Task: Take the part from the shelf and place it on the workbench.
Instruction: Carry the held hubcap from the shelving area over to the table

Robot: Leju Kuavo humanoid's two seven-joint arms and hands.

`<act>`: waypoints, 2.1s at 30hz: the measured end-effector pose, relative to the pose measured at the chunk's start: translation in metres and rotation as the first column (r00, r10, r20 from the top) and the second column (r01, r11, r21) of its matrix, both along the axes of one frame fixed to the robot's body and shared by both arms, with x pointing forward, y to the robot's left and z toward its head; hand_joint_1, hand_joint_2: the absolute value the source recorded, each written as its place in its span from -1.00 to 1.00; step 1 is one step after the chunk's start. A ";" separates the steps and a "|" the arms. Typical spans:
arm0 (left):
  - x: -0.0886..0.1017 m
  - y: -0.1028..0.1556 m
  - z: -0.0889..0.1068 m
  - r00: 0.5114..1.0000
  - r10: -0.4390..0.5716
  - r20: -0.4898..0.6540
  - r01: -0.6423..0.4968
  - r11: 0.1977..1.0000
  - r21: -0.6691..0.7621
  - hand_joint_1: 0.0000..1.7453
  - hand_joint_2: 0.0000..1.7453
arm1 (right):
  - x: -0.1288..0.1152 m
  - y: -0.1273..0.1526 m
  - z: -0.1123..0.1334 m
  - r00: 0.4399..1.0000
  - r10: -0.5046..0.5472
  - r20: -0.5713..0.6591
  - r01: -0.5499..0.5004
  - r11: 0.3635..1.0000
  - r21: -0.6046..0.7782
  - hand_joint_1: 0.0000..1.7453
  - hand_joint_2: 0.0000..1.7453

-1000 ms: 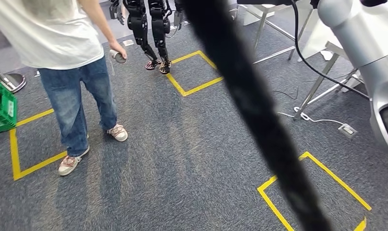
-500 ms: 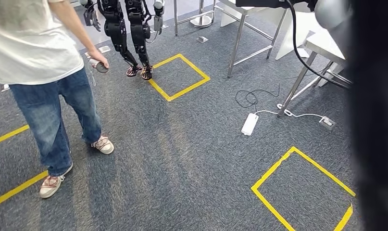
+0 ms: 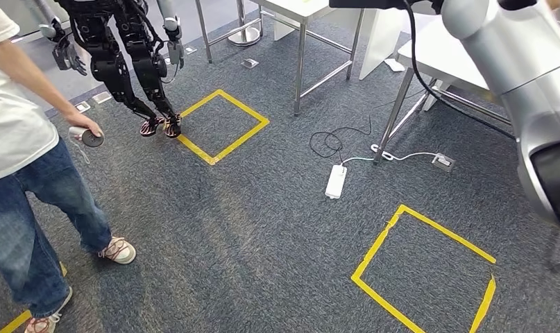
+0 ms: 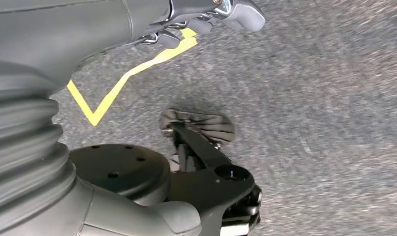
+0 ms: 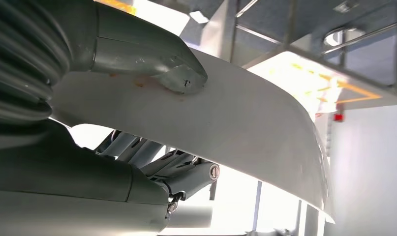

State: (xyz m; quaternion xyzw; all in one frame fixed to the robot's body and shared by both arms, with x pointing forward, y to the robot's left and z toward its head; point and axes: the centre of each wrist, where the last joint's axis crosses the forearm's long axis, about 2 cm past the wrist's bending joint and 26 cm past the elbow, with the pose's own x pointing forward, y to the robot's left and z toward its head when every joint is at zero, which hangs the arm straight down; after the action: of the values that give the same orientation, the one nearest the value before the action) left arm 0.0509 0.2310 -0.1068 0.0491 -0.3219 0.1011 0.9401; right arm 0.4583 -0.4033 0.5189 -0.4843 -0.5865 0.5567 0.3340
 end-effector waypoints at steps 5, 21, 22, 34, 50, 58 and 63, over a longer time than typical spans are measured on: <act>-0.001 0.002 0.000 0.999 0.001 -0.034 0.000 0.999 0.043 -1.00 1.00 | 0.003 0.005 -0.008 1.000 0.001 -0.002 -0.001 1.000 -0.006 1.00 1.00; 0.004 0.000 0.001 0.998 0.014 -0.067 -0.011 0.999 0.039 -1.00 1.00 | 0.006 -0.001 -0.015 0.999 -0.037 -0.021 0.037 0.999 -0.001 1.00 1.00; 0.004 0.000 0.001 0.998 0.014 -0.067 -0.011 0.999 0.039 -1.00 1.00 | 0.006 -0.001 -0.014 0.999 -0.037 -0.019 0.037 0.999 0.000 1.00 1.00; 0.002 0.000 0.001 0.997 0.011 -0.076 -0.008 0.999 0.039 -1.00 1.00 | 0.009 0.005 -0.018 0.999 -0.037 -0.015 0.037 0.999 -0.006 1.00 1.00; 0.003 -0.001 0.001 0.998 0.007 -0.061 -0.005 0.999 0.040 -1.00 1.00 | 0.011 0.004 -0.024 0.996 -0.082 -0.024 0.082 0.997 -0.010 1.00 1.00; 0.002 -0.001 0.001 0.998 -0.002 -0.056 0.004 0.999 0.044 -1.00 1.00 | 0.011 0.003 -0.023 0.996 -0.090 -0.010 0.090 0.996 -0.003 1.00 1.00; 0.002 0.000 0.000 0.998 -0.007 -0.056 0.009 0.999 0.045 -1.00 1.00 | 0.011 0.001 -0.025 0.995 -0.096 -0.021 0.096 0.995 0.001 1.00 1.00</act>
State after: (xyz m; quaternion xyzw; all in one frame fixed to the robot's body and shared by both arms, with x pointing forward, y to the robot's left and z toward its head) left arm 0.0526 0.2310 -0.1064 0.0721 -0.2977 0.0885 0.9478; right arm 0.4693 -0.4027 0.4935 -0.5057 -0.5598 0.5443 0.3669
